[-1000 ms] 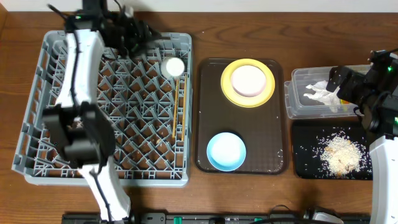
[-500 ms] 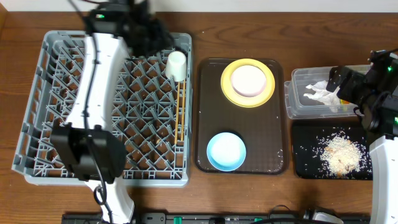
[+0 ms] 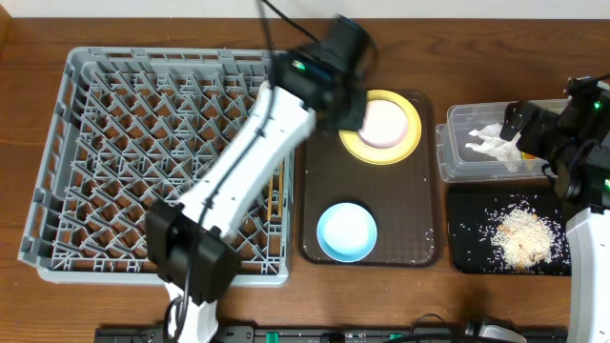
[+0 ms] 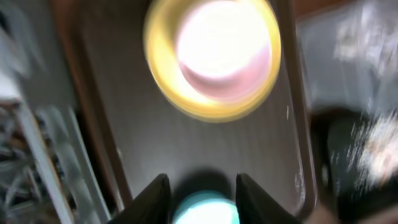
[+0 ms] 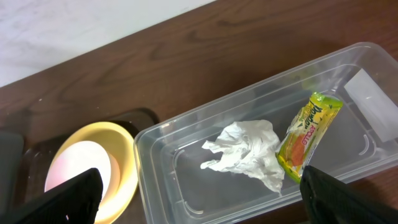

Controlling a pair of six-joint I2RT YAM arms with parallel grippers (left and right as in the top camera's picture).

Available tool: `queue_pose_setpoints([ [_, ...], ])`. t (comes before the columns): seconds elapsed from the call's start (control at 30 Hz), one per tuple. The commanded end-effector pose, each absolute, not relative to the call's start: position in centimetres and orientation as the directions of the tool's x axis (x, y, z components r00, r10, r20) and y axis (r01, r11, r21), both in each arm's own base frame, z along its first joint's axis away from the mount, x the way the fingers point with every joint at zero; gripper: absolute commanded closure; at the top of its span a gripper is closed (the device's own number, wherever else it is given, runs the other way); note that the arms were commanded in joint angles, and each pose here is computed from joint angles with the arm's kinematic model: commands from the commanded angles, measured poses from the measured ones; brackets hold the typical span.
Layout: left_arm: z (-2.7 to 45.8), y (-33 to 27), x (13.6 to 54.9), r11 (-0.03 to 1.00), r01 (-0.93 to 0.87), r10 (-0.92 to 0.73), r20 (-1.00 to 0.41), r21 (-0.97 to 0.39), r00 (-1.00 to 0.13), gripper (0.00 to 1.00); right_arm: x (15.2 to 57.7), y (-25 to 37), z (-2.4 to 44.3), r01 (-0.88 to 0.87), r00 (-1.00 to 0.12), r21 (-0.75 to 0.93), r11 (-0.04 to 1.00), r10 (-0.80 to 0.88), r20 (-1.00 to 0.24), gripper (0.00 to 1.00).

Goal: Sort waste into correct bins and load items into the dishwasher rack
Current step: 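Move the left gripper to the blue bowl and grasp its rim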

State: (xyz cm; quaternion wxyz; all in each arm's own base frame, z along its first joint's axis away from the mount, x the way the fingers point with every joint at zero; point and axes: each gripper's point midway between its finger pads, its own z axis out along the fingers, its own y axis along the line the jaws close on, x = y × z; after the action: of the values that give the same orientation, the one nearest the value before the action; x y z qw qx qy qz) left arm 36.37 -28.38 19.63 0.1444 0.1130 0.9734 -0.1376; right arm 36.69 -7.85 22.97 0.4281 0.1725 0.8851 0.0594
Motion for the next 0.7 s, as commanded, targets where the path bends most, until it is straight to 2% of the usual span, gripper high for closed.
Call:
queue_pose_setpoints([
  [0.0,18.1,-28.3,33.6,0.948,0.272,0.229,-0.236,-0.166,-0.944,0.67,36.8,-8.0,23.8,0.244,-0.563,0.247,0.938,0.345,-0.751,0.01],
  [0.13,16.5,-28.0,29.0,0.951,0.293,0.284,-0.091,-0.097,-0.954,0.68,36.8,-8.0,23.8,0.244,-0.563,0.247,0.938,0.345,-0.751,0.01],
  [0.37,13.0,-28.2,23.2,0.956,0.293,0.292,0.054,-0.001,-0.955,0.67,36.8,-8.0,23.8,0.245,-0.563,0.247,0.938,0.345,-0.751,0.01],
  [0.53,10.5,-29.2,20.4,0.959,0.283,0.28,0.088,0.029,-0.956,0.66,36.8,-8.0,23.8,0.244,-0.563,0.247,0.938,0.345,-0.751,0.01],
  [0.67,8.6,-30.5,18.3,0.942,0.334,0.33,0.083,0.028,-0.94,0.66,36.8,-8.0,23.8,0.245,-0.563,0.247,0.938,0.345,-0.751,0.01],
])
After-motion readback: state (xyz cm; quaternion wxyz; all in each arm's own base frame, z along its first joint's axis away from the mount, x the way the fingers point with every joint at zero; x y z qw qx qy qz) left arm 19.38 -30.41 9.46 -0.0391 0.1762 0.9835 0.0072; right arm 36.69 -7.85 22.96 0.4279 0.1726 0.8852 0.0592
